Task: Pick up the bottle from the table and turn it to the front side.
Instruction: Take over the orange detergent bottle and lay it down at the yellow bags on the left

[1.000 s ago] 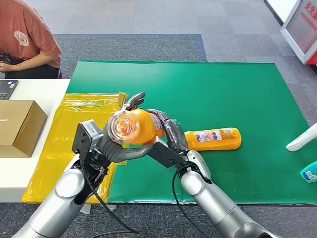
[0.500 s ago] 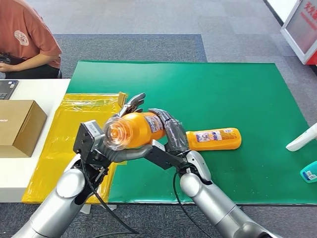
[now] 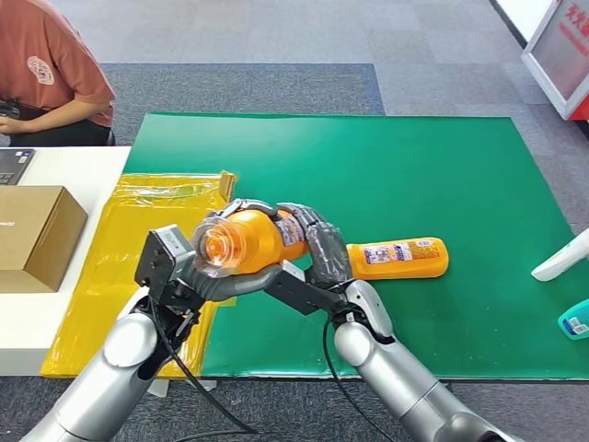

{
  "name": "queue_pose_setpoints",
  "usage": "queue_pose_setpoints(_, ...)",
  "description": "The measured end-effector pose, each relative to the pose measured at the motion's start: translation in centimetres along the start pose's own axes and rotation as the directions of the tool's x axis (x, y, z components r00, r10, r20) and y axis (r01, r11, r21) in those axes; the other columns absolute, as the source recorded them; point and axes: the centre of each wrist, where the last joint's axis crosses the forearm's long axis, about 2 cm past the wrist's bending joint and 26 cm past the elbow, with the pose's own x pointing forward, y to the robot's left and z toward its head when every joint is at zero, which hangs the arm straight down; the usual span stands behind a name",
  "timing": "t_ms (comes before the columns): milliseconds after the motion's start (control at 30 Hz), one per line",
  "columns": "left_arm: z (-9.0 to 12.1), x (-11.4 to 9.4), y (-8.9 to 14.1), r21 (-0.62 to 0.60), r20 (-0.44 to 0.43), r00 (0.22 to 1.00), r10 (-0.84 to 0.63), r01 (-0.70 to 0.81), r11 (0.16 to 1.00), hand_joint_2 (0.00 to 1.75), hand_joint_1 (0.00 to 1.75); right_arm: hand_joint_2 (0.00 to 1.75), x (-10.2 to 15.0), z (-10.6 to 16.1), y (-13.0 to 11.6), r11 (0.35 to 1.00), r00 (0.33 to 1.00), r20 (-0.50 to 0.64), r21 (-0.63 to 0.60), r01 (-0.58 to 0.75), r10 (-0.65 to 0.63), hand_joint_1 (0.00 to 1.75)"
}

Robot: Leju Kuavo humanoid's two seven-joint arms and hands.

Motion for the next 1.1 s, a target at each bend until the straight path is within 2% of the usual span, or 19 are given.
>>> queue_pose_setpoints(133, 0.0, 0.0, 0.0, 0.001, 0.001, 1.0, 0.0, 0.0, 1.0, 1.75, 1.75, 1.75, 0.0, 0.0, 0.0, 1.0, 1.0, 0.001, 0.0, 0.0, 0.0, 1.75)
queue_pose_setpoints(167, 0.0, 0.0, 0.0, 0.002, 0.002, 1.0, 0.0, 0.0, 1.0, 1.75, 1.75, 1.75, 0.0, 0.0, 0.0, 1.0, 1.0, 0.001, 0.0, 0.001, -0.001, 1.61)
queue_pose_setpoints(267, 0.0, 0.0, 0.1, 0.005, 0.005, 1.0, 0.0, 0.0, 1.0, 1.75, 1.75, 1.75, 0.1, 0.0, 0.1, 1.0, 1.0, 0.001, 0.0, 0.002, -0.002, 0.3)
queue_pose_setpoints(300, 0.0, 0.0, 0.1, 0.009, 0.007, 1.0, -0.002, 0.002, 1.0, 1.75, 1.75, 1.75, 0.1, 0.0, 0.1, 1.0, 1.0, 0.0, -0.001, 0.004, -0.004, 0.0)
queue_pose_setpoints(533, 0.7, -0.4, 0.6, 0.1, 0.037, 0.998, -0.049, 0.045, 0.994, 1.75, 1.75, 1.75, 0.1, 0.1, 0.2, 0.998, 0.998, -0.023, 0.005, 0.062, -0.062, 0.0)
queue_pose_setpoints(733, 1.6, -0.4, 2.0, 0.209, 0.057, 0.989, -0.139, 0.125, 0.97, 1.75, 1.75, 1.75, 0.0, 0.5, 0.2, 0.994, 0.993, -0.05, 0.006, 0.105, -0.104, 0.0)
queue_pose_setpoints(933, 2.4, -0.1, 3.4, 0.322, 0.062, 0.96, -0.272, 0.239, 0.916, 1.75, 1.75, 1.75, 0.0, 0.9, -0.1, 0.993, 0.991, -0.069, -0.013, 0.118, -0.119, 0.0)
queue_pose_setpoints(1067, 3.0, 0.2, 4.0, 0.392, 0.048, 0.917, -0.395, 0.347, 0.852, 1.75, 1.75, 1.75, -0.1, 1.1, -0.4, 0.992, 0.989, -0.083, -0.031, 0.122, -0.125, 0.0)
queue_pose_setpoints(1100, 3.1, 0.2, 4.2, 0.411, 0.039, 0.898, -0.438, 0.385, 0.827, 1.31, 1.75, 1.75, -0.2, 1.1, -0.5, 0.992, 0.988, -0.089, -0.037, 0.123, -0.126, 0.0)
